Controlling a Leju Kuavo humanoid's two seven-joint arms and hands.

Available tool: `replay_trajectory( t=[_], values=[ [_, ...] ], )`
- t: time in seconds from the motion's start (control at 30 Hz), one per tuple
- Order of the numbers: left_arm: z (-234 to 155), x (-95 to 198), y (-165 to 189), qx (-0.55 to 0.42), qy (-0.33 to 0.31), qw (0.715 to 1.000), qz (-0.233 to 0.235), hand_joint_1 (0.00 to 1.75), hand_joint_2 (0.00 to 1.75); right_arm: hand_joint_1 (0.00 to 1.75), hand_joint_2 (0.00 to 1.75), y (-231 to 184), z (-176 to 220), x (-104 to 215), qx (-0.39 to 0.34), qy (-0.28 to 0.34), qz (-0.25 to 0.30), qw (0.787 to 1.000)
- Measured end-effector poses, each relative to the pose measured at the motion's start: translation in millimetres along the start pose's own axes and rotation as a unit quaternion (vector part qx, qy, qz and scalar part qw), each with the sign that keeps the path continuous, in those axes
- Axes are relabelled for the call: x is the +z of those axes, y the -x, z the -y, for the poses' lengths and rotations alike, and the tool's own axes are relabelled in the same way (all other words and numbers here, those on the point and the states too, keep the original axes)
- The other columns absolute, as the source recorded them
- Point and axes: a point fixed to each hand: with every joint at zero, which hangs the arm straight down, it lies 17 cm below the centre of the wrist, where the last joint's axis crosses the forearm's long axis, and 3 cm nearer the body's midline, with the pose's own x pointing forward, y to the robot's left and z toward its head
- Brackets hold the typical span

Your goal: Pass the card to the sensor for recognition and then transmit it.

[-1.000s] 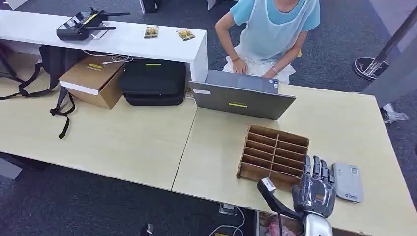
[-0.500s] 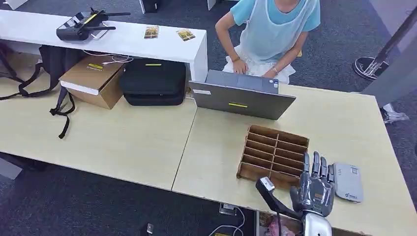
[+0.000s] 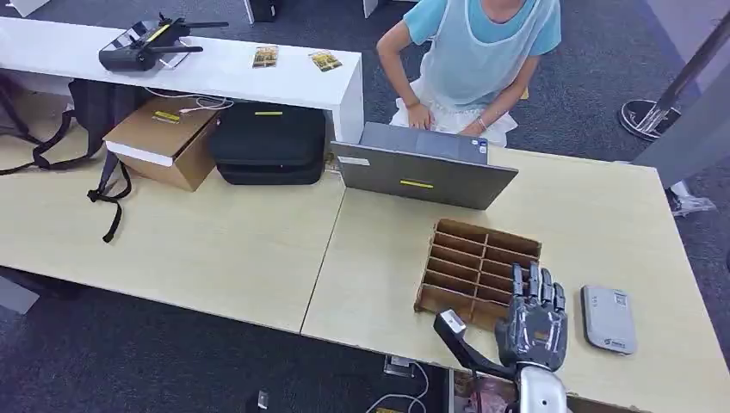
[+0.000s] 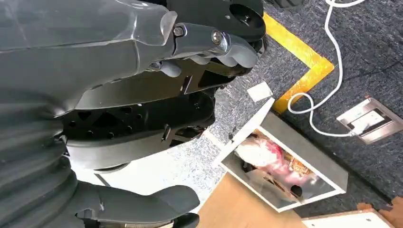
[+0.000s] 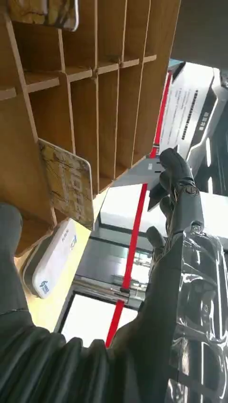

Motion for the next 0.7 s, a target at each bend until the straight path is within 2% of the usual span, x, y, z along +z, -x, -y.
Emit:
replay_trajectory(
  t=[0.1,0.17,0.23,0.4,0.63,0.7],
  values=[
    [0.0,0.0,0.0,0.000,0.000,1.000,0.000,0.00,1.75,0.38,1.75,-1.0,0.2,-2.0,0.001,0.000,0.001,1.000],
    [0.0,0.0,0.0,0.000,0.000,1.000,0.000,0.00,1.75,0.49,1.75,-1.1,0.7,-3.6,0.002,0.001,0.001,1.000],
    [-0.1,0.0,0.1,0.000,0.000,1.000,0.000,0.00,1.75,0.47,1.75,-1.0,0.9,-4.1,0.002,0.002,0.001,1.000],
    [0.0,0.0,0.0,0.000,0.000,1.000,0.000,0.00,1.75,0.56,1.75,-1.0,0.5,-4.2,0.002,0.002,0.001,1.000],
    [0.0,0.0,-0.1,0.000,0.000,1.000,0.000,0.00,1.75,0.49,1.75,-1.0,2.2,-4.5,0.000,0.006,0.001,1.000],
    [-0.1,0.0,0.1,0.000,0.000,1.000,0.000,0.00,1.75,0.52,1.75,-1.0,2.2,-4.3,0.000,0.006,0.001,1.000]
  ],
)
